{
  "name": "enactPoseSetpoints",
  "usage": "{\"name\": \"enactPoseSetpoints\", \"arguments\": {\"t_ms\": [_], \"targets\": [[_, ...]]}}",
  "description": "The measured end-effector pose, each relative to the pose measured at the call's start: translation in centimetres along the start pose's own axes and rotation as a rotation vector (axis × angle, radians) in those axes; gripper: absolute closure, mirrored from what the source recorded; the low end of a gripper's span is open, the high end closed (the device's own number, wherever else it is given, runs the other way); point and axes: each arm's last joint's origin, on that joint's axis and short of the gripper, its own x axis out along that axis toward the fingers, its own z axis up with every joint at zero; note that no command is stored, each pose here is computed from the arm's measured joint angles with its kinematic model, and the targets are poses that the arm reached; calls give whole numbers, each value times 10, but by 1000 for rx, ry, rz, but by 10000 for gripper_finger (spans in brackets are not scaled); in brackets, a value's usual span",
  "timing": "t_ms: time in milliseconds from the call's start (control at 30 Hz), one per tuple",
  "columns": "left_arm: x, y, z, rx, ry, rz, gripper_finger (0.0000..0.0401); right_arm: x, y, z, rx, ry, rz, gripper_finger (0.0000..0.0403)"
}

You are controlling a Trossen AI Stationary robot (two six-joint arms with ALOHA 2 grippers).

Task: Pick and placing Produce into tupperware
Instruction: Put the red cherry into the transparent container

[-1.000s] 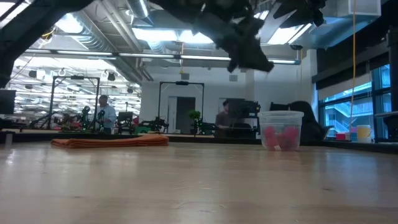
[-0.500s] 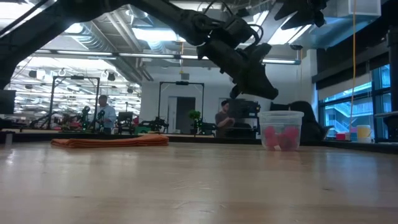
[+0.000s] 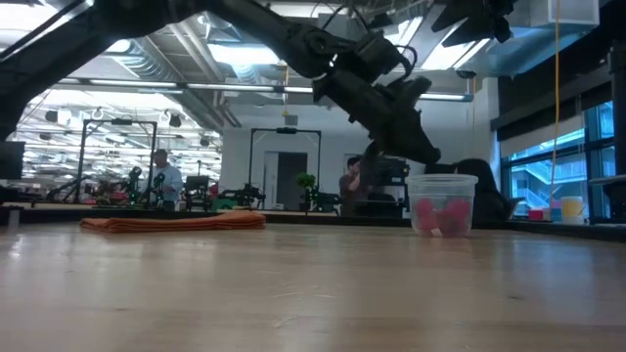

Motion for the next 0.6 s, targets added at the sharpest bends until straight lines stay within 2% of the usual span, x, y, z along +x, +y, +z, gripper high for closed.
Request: {"name": "enactPoseSetpoints", "arguments": {"t_ms": [600], "targets": [[7,5,-5,-24,17,-14,367,0,0,0,0,0,0,163]]}}
